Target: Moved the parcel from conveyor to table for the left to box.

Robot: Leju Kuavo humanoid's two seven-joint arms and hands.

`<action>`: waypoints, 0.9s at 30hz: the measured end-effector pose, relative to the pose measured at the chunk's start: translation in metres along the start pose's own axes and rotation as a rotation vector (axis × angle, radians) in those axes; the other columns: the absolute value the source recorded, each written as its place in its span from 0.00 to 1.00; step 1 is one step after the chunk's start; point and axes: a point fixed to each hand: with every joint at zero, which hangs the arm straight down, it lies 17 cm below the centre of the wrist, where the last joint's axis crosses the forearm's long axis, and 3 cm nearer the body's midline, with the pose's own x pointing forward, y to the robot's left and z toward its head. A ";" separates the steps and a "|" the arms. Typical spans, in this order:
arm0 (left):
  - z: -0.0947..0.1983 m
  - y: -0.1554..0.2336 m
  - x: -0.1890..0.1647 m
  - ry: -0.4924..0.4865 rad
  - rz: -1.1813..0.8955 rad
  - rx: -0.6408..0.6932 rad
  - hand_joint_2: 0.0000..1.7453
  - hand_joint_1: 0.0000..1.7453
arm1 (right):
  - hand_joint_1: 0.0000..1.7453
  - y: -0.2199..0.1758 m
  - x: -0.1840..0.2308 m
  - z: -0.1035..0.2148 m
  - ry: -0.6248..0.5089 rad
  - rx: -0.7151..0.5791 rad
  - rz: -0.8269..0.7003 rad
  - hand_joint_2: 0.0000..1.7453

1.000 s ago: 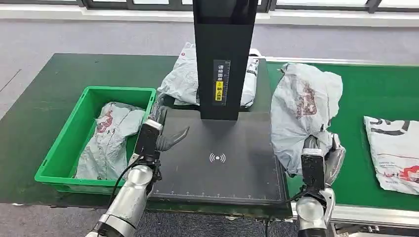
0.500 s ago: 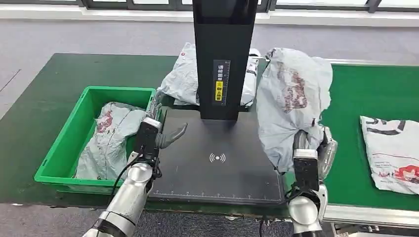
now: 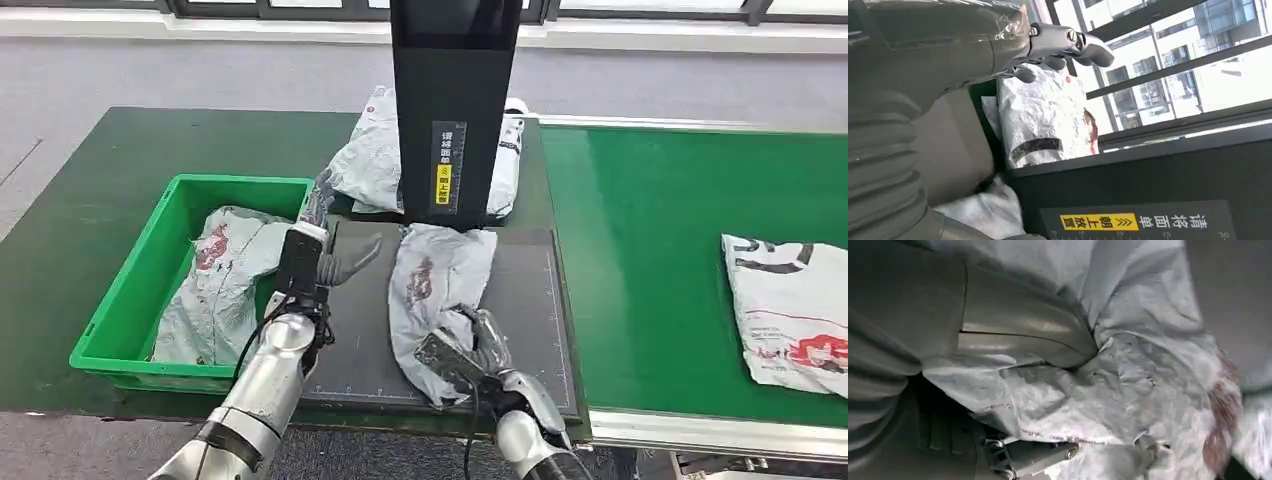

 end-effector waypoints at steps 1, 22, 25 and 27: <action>-0.001 -0.001 0.000 0.000 -0.001 0.000 1.00 0.00 | 1.00 0.007 -0.002 0.000 0.001 0.024 0.015 1.00; 0.022 0.004 -0.016 0.010 -0.174 -0.005 1.00 0.00 | 0.00 -0.031 0.024 0.012 -0.118 -0.168 -0.088 1.00; 0.023 0.007 -0.017 0.007 -0.227 0.004 1.00 0.00 | 0.00 -0.080 0.035 0.023 -0.172 -0.364 -0.166 1.00; 0.023 0.010 -0.017 0.005 -0.268 0.014 1.00 0.00 | 0.00 -0.106 0.036 0.031 -0.190 -0.462 -0.208 1.00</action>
